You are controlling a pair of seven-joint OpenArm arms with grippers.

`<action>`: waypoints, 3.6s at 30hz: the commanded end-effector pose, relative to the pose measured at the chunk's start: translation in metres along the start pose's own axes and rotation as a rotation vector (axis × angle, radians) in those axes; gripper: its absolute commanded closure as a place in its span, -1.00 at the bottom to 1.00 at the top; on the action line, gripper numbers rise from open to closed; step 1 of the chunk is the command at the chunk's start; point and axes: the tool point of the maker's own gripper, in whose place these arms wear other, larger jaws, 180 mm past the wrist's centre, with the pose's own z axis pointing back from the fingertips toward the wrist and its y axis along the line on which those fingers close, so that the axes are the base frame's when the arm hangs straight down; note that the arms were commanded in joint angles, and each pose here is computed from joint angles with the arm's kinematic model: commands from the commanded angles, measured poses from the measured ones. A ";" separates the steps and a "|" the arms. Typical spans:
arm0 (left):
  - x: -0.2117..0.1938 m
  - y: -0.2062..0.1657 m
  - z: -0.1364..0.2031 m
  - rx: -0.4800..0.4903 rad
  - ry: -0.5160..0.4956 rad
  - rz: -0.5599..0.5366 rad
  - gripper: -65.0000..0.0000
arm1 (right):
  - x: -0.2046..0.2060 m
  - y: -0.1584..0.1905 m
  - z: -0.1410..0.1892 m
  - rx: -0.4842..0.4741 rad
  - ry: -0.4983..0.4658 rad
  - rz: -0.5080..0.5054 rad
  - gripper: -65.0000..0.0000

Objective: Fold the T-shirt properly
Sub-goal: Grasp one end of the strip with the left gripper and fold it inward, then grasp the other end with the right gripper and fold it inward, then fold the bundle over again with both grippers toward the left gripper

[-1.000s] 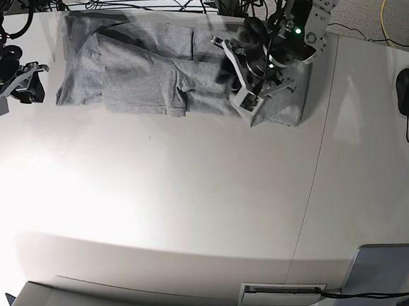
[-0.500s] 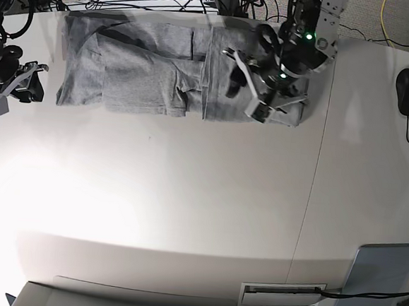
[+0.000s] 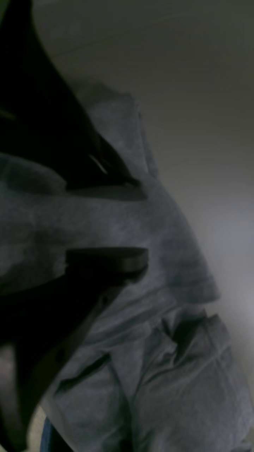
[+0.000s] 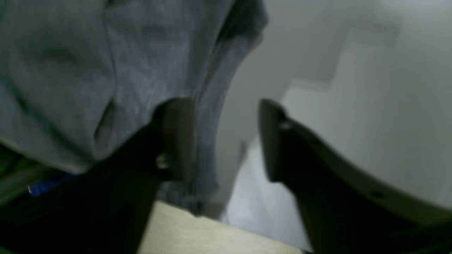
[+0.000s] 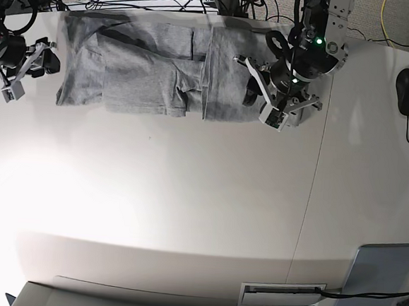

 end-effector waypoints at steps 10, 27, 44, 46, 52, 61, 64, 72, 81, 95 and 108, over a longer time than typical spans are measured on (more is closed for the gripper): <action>0.010 -0.001 0.003 -0.002 -0.039 -0.003 0.37 | -0.038 -0.014 -0.016 0.082 0.014 -0.231 -0.08; 0.012 -0.007 0.003 -0.035 -0.047 0.020 0.37 | -0.036 0.055 -0.061 0.325 0.014 -0.313 -0.08; 0.009 -0.007 0.004 -0.034 -0.041 0.021 0.37 | -0.033 0.097 -0.086 0.410 0.024 -0.263 0.42; 0.006 -0.008 0.004 -0.035 -0.033 0.025 0.37 | -0.032 0.093 -0.087 0.390 0.031 -0.243 0.69; -0.003 -0.004 0.005 -0.008 -0.007 0.008 0.37 | -0.018 0.045 -0.071 0.252 0.045 -0.179 1.00; -0.018 0.003 0.002 0.010 0.020 -0.010 0.37 | 0.034 -0.002 -0.007 0.092 -0.045 -0.066 1.00; -0.025 0.003 -0.004 0.007 0.027 -0.002 0.37 | 0.051 0.032 -0.006 0.126 -0.101 0.000 1.00; -0.043 -0.007 -0.025 -0.082 0.026 -0.051 0.37 | 0.077 0.155 -0.024 0.182 -0.176 0.176 1.00; -0.050 -0.002 -0.035 -0.080 0.054 -0.046 0.37 | 0.053 0.248 -0.068 0.222 -0.081 0.344 1.00; -0.050 -0.002 -0.035 -0.079 0.054 -0.046 0.37 | 0.065 0.320 -0.059 0.345 -0.198 0.509 0.20; -0.064 0.058 -0.021 0.106 0.123 -0.110 0.37 | 0.096 0.327 -0.027 0.309 -0.330 0.526 0.20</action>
